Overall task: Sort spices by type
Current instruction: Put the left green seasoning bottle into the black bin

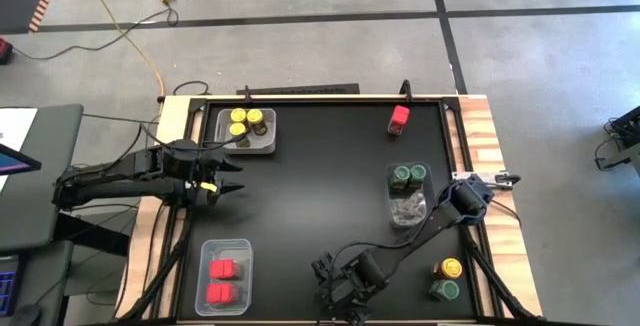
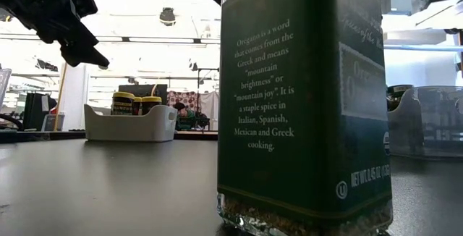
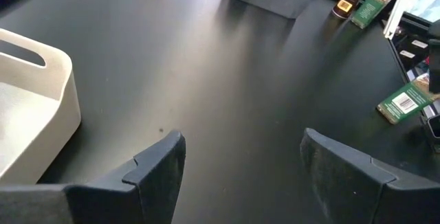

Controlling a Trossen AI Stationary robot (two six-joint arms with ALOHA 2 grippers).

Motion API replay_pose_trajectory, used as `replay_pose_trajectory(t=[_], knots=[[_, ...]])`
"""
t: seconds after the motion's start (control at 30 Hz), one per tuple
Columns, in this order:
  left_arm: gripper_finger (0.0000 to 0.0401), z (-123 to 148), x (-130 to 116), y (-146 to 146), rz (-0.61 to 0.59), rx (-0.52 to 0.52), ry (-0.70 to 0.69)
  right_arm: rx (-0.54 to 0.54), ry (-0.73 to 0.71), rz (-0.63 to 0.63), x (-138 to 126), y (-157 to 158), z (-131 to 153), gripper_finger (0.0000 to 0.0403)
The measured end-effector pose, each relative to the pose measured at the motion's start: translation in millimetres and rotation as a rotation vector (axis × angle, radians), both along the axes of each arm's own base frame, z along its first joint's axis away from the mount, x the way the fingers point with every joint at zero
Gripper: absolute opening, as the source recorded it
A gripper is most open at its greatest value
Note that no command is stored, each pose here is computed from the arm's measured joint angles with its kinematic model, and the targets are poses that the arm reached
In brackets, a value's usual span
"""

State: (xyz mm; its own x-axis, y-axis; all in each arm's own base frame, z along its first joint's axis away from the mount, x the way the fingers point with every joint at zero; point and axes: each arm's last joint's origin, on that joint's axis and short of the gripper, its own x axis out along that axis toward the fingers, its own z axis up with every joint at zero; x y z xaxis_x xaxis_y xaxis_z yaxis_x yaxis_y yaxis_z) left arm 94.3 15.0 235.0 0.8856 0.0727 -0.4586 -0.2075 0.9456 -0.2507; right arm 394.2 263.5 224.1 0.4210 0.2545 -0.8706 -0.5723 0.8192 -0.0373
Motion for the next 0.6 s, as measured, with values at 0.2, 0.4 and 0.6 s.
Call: replay_pose_trajectory(t=[0.2, 0.4, 0.6], knots=[[0.0277, -0.5, -0.2, 0.0, 0.005, -0.011, 0.005, 0.005, -0.006, -0.004, 1.2, -1.6, -12.1, 0.0346], [0.0277, -0.5, -0.3, 0.0, 0.005, -0.011, 0.005, -0.003, -0.017, 0.020, 1.4, -1.2, -11.9, 0.0302], [0.0277, -0.5, -0.3, 0.0, 0.005, -0.010, 0.005, -0.023, 0.032, 0.010, 1.8, -0.8, -25.5, 0.0268]])
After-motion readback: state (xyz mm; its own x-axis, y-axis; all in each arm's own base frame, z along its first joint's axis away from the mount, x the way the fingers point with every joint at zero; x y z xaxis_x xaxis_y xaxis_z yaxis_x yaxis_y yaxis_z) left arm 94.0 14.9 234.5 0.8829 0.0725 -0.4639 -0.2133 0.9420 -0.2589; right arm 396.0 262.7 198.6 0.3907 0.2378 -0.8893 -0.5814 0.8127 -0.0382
